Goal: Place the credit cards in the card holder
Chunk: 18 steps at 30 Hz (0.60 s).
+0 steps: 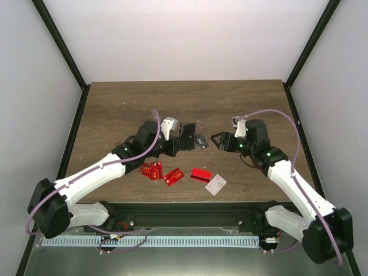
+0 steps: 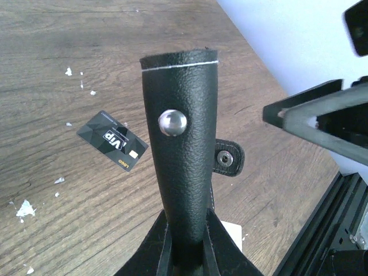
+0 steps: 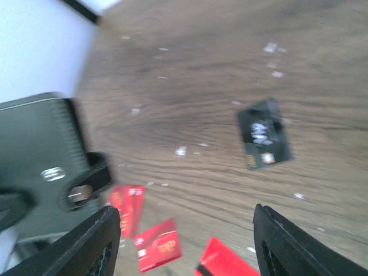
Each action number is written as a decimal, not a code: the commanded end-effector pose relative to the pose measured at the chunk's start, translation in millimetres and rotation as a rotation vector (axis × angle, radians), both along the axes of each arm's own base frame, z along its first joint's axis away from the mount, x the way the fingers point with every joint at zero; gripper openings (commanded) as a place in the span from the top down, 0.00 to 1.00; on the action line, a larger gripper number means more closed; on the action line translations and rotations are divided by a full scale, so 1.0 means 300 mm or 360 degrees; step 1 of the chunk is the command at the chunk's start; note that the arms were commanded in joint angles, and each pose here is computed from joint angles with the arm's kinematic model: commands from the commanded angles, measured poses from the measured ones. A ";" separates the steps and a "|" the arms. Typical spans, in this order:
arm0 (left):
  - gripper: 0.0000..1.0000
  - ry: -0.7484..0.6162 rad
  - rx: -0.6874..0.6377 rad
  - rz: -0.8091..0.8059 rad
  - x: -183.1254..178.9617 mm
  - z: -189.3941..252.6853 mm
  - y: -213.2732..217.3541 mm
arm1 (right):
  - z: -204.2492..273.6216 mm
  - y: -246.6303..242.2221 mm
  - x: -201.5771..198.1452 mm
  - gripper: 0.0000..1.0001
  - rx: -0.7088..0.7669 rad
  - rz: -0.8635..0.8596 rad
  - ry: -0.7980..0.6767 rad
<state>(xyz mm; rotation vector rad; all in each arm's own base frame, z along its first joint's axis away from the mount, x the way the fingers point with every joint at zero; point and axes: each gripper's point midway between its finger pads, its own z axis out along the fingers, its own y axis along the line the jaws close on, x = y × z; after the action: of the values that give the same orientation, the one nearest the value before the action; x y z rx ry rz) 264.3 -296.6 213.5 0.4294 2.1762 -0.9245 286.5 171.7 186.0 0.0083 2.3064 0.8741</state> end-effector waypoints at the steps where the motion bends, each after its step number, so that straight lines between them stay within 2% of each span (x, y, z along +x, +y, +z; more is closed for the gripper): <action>1: 0.96 -0.0028 -0.0051 -0.0006 0.000 0.040 -0.006 | 0.141 0.127 -0.094 0.35 0.0267 0.0435 -0.0205; 4: 0.96 -0.0022 -0.0061 -0.0019 -0.003 0.040 -0.012 | 0.149 0.170 -0.110 0.35 0.0257 0.0541 -0.0192; 11: 0.96 -0.0006 -0.0093 -0.0040 -0.009 0.033 -0.024 | 0.124 0.249 -0.080 0.40 0.0157 0.0537 -0.0101; 15: 0.96 0.0004 -0.0092 -0.0044 -0.010 0.025 -0.026 | 0.101 0.270 -0.052 0.47 0.0118 0.0522 -0.0061; 18: 0.96 0.0005 -0.0090 -0.0048 -0.011 0.023 -0.027 | 0.082 0.277 -0.035 0.58 0.0092 0.0510 -0.0039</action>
<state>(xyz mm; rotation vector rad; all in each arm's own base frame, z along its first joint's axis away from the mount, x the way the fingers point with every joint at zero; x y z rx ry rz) 260.7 -300.1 214.7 0.4291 2.1797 -0.9665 268.3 250.6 203.6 -0.3515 2.2975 1.1245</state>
